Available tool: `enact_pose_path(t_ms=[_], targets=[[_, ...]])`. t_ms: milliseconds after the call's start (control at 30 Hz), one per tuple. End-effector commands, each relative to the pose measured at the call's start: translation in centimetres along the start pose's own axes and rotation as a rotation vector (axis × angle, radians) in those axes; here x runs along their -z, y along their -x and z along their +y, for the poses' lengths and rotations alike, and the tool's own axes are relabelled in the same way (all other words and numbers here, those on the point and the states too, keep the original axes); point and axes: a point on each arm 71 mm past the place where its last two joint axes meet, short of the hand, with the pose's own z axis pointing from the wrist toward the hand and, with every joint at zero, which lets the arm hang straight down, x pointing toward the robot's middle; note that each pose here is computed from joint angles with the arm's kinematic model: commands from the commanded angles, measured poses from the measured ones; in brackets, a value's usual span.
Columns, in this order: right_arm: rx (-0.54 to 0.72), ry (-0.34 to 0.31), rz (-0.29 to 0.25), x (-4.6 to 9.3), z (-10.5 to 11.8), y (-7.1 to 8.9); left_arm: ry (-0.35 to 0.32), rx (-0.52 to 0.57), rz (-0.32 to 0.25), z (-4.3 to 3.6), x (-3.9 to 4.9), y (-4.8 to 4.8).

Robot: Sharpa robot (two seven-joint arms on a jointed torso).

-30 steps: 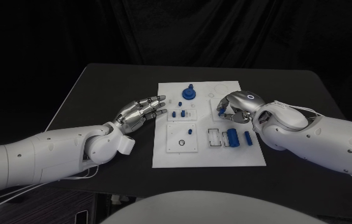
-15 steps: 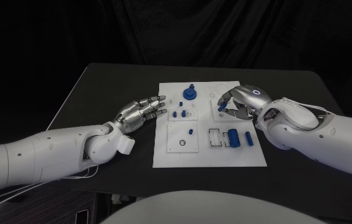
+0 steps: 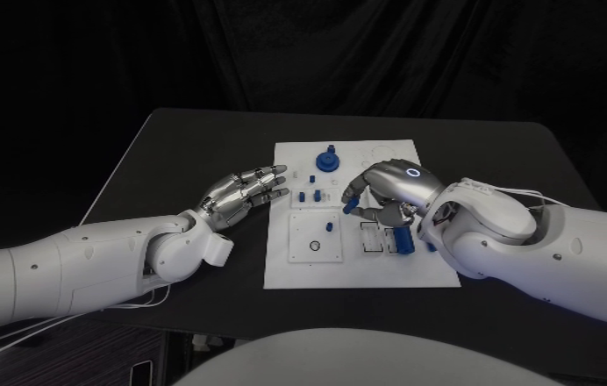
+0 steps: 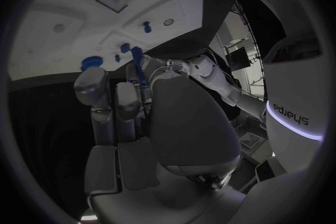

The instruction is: Assemble the parts on the task board

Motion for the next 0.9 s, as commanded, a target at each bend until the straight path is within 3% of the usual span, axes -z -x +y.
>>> enact_pose_path(t_ms=[33, 433, 900], targets=[[0.052, 0.03, 0.076, -0.4, 1.4, -1.2, -0.107, 0.008, 0.009, -0.67, -0.07, -0.2], [0.065, 0.161, 0.107, -2.9, 5.3, -4.4, -0.104, 0.008, 0.008, -0.68, 0.0, -0.19], [0.074, 0.172, 0.13, -3.5, 5.7, -6.1, -0.101, 0.011, 0.012, -0.61, -0.09, -0.31]])
